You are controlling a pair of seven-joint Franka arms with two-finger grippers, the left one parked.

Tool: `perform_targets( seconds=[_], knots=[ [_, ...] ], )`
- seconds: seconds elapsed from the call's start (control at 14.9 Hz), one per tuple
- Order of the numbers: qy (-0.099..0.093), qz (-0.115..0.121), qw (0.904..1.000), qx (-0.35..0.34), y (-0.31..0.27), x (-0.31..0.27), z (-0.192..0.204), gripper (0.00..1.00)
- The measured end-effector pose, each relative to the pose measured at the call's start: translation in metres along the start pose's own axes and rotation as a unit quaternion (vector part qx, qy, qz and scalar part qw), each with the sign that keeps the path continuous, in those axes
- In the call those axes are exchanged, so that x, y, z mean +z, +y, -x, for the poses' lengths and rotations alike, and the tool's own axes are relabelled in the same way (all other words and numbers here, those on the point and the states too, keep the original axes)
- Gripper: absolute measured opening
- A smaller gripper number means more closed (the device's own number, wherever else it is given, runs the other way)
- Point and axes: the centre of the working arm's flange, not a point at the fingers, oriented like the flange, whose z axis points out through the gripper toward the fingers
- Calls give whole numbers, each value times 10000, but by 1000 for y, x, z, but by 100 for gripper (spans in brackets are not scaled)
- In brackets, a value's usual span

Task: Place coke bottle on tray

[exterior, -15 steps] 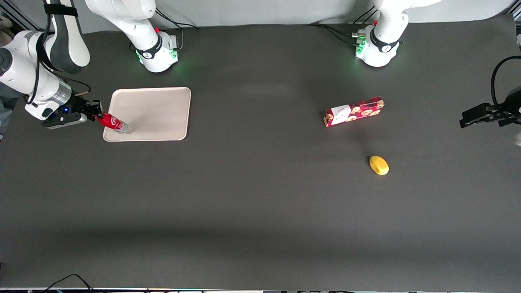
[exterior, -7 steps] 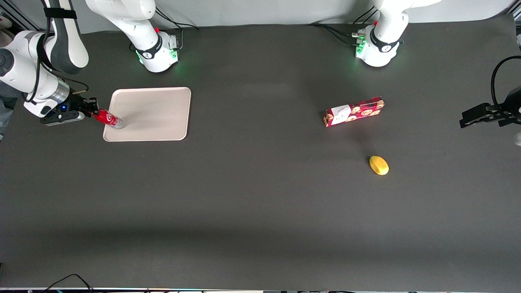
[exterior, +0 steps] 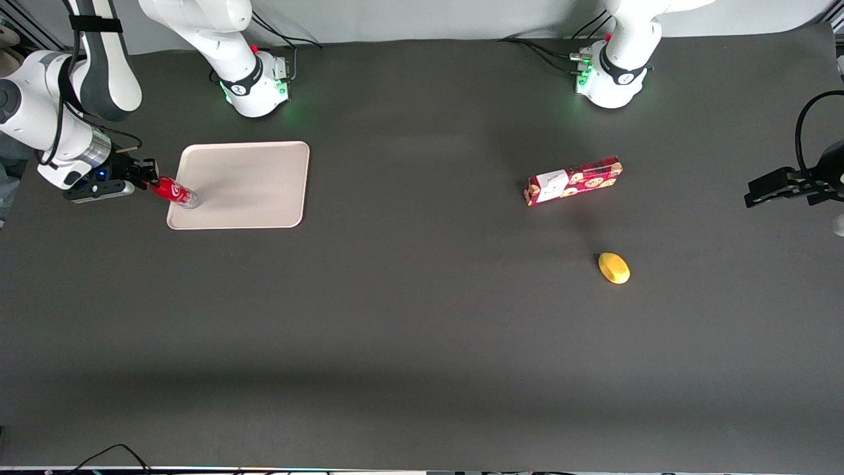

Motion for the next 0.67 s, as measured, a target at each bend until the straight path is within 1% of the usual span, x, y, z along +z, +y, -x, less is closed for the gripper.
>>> perform_targets(
  seconds=[0.07, 0.2, 0.27, 0.47, 0.54, 0.67],
  knots=[
    [16, 8, 10000, -1, 0, 1, -1, 40],
    [20, 9, 10000, 0, 0, 1, -1, 57],
    [21, 9, 10000, 5, 1, 1, -1, 68],
    [53, 5, 10000, 63, 6, -2, 0, 96],
    [76, 18, 9999, 69, 7, -6, -1, 100],
    [77, 41, 9999, 80, 12, -28, -7, 100]
  ],
)
